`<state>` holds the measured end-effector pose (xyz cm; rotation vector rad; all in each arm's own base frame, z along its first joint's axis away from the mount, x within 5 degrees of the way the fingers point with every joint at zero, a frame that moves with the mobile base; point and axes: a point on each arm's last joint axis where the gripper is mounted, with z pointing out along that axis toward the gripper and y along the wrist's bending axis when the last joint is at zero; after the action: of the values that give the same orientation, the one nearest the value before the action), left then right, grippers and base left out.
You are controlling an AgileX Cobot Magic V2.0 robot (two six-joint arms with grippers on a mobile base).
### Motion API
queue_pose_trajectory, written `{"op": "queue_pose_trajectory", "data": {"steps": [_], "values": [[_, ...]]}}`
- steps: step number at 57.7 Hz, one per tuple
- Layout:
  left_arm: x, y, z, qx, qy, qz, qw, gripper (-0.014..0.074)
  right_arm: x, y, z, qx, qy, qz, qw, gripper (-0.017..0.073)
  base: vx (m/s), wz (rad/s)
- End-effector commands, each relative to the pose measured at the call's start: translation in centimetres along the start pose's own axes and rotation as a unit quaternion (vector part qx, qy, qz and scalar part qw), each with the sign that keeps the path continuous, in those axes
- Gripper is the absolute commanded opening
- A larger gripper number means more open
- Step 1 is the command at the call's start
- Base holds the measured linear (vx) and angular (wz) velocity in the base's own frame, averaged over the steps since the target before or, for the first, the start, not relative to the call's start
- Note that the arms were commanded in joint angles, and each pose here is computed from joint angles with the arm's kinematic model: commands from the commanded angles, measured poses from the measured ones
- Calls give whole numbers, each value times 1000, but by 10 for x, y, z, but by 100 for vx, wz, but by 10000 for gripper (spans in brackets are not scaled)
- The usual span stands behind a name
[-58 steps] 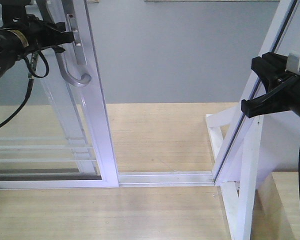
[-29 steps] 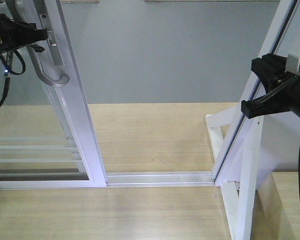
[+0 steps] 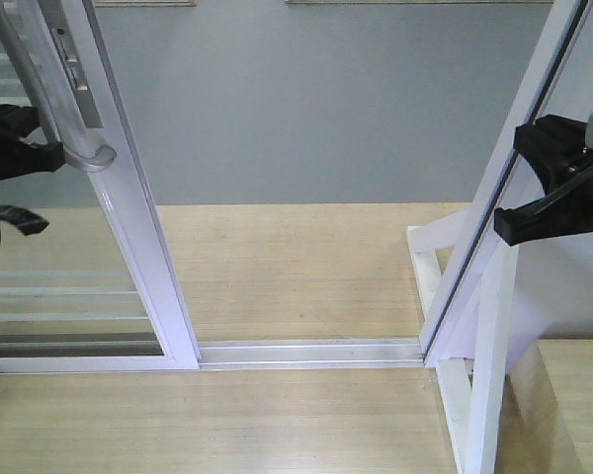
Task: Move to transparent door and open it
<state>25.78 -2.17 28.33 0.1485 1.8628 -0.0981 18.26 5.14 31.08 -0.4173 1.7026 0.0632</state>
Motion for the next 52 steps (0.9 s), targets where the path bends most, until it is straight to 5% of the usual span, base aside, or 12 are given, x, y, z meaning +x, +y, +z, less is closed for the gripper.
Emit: {"op": "queue_pose_trajectory", "data": {"steps": [1,12,19,38,46,52], "values": [[-11,-9,-31,21,-67,3,998,-6,-16,-4,-14,12,-36,-4,999,-5,0,0],[20,-22,-81,42,-85,1,995,-6,-16,-9,-49,34,-10,0,999,-5,0,0],[39,-24,-108,40,-82,-36,995,-6,-18,-10,-75,46,-26,-1,999,-5,0,0],[60,-22,-157,32,-103,-80,991,-6,17,-1,-115,52,-71,15,996,-3,0,0],[61,-21,-165,31,-114,-64,991,-6,18,-1,-117,54,-75,14,996,-1,0,0],[60,-21,-165,25,-118,-18,993,-6,17,-1,-117,53,-77,14,995,-1,0,0]]}}
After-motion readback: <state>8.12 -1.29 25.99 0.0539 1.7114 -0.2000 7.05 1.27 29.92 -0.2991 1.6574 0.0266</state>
